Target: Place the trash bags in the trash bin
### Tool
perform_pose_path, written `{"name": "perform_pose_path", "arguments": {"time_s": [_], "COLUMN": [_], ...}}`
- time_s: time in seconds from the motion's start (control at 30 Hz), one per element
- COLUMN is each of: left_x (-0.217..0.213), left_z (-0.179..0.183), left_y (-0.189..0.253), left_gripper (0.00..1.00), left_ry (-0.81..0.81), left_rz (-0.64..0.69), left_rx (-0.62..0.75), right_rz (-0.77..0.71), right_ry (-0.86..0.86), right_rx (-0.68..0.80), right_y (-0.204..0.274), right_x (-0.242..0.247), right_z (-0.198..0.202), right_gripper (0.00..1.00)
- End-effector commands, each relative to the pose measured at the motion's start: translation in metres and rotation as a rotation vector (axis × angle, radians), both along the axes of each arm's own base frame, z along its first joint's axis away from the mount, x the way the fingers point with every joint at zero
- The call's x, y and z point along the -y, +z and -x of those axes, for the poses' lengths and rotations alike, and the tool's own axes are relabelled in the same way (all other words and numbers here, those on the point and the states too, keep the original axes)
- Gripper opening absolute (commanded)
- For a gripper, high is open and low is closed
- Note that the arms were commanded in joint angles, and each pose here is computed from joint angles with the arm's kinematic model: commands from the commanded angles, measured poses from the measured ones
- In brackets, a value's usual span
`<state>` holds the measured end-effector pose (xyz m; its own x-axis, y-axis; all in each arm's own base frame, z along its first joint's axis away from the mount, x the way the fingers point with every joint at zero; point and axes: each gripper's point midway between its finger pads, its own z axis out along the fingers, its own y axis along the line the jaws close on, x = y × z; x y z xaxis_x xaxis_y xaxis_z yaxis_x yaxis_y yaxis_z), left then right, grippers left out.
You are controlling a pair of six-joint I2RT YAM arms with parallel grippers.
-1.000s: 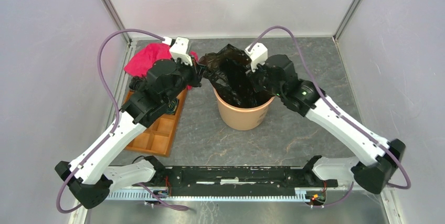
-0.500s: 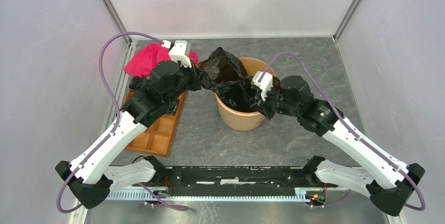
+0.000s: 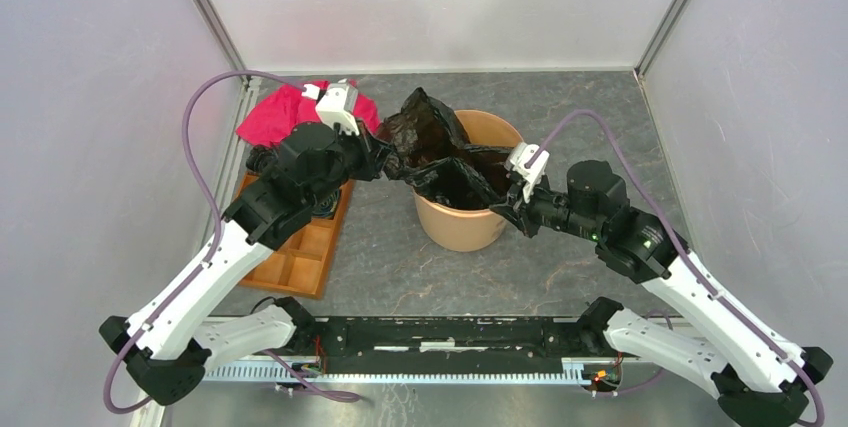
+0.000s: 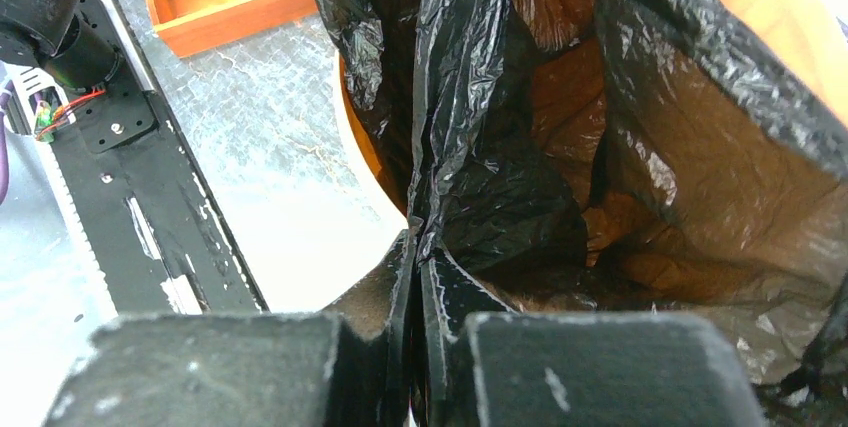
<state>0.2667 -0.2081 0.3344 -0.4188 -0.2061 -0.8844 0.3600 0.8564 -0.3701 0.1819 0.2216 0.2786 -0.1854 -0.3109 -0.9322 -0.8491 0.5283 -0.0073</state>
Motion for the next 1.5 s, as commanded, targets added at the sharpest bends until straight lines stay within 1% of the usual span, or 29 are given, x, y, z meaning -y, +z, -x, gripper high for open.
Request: {"name": "perform_pose_path", "arguments": {"time_s": [0.0,0.07,0.13,0.2,0.27,0.37,0.47,0.67,0.83,0.9,1.0,1.07,1.13,1.17,1.2,1.3,1.37,1.4,1.47], "left_x": [0.001,-0.001,-0.004,-0.005,-0.003,0.002,0.003,-0.007,-0.014,-0.012,-0.006,-0.001,0.001,0.0,-0.002,-0.005,-0.005,-0.006,-0.009], "left_z": [0.012,0.014,0.017,0.019,0.021,0.024,0.025,0.029,0.027,0.022,0.011,0.004,0.0,-0.001,-0.001,0.003,0.006,0.008,0.013], "left_y": [0.001,-0.012,-0.021,-0.027,-0.03,-0.038,-0.048,-0.087,-0.101,-0.105,-0.111,-0.116,-0.12,-0.122,-0.122,-0.119,-0.117,-0.117,-0.12], "left_gripper": [0.02,0.02,0.02,0.02,0.02,0.02,0.02,0.02,0.02,0.02,0.02,0.02,0.02,0.02,0.02,0.02,0.06,0.09,0.19], "left_ry": [-0.014,-0.009,0.003,0.007,0.008,-0.008,-0.008,0.033,0.055,0.06,0.058,0.061,0.059,0.062,0.065,0.057,0.042,0.038,0.035], "left_rz": [0.084,0.073,0.064,0.07,0.097,0.127,0.124,0.081,0.046,0.031,0.014,0.004,-0.013,-0.024,-0.034,-0.051,-0.055,-0.058,-0.071], "left_rx": [-0.028,-0.056,-0.081,-0.098,-0.111,-0.138,-0.154,-0.208,-0.203,-0.188,-0.175,-0.174,-0.175,-0.176,-0.175,-0.17,-0.17,-0.176,-0.194], "right_rz": [-0.024,-0.031,-0.069,-0.119,-0.147,-0.124,-0.091,-0.06,-0.029,-0.044,-0.075,-0.054,-0.002,0.015,0.035,0.043,0.026,0.009,-0.021], "right_ry": [0.018,0.031,0.038,0.029,-0.005,-0.101,-0.134,-0.243,-0.32,-0.379,-0.422,-0.476,-0.524,-0.529,-0.523,-0.466,-0.437,-0.425,-0.416], "right_rx": [-0.013,-0.039,-0.057,-0.057,-0.05,-0.062,-0.089,-0.094,-0.062,-0.041,-0.002,0.016,0.004,-0.004,-0.018,-0.056,-0.077,-0.08,-0.084], "right_y": [-0.006,-0.017,-0.022,-0.022,-0.022,-0.032,-0.047,-0.061,-0.065,-0.063,-0.067,-0.072,-0.079,-0.08,-0.082,-0.071,-0.061,-0.053,-0.037], "right_x": [0.002,0.002,0.002,0.003,0.007,0.017,0.019,0.032,0.047,0.054,0.056,0.063,0.073,0.075,0.076,0.073,0.072,0.072,0.074], "right_z": [0.009,0.016,0.023,0.027,0.025,0.014,0.01,-0.002,-0.008,-0.016,-0.025,-0.033,-0.036,-0.035,-0.032,-0.019,-0.009,-0.006,0.002], "right_gripper": [0.07,0.05,0.05,0.08,0.13,0.15,0.24,0.27,0.32,0.39,0.5,0.53,0.57,0.59,0.63,0.73,0.8,0.83,0.86]}}
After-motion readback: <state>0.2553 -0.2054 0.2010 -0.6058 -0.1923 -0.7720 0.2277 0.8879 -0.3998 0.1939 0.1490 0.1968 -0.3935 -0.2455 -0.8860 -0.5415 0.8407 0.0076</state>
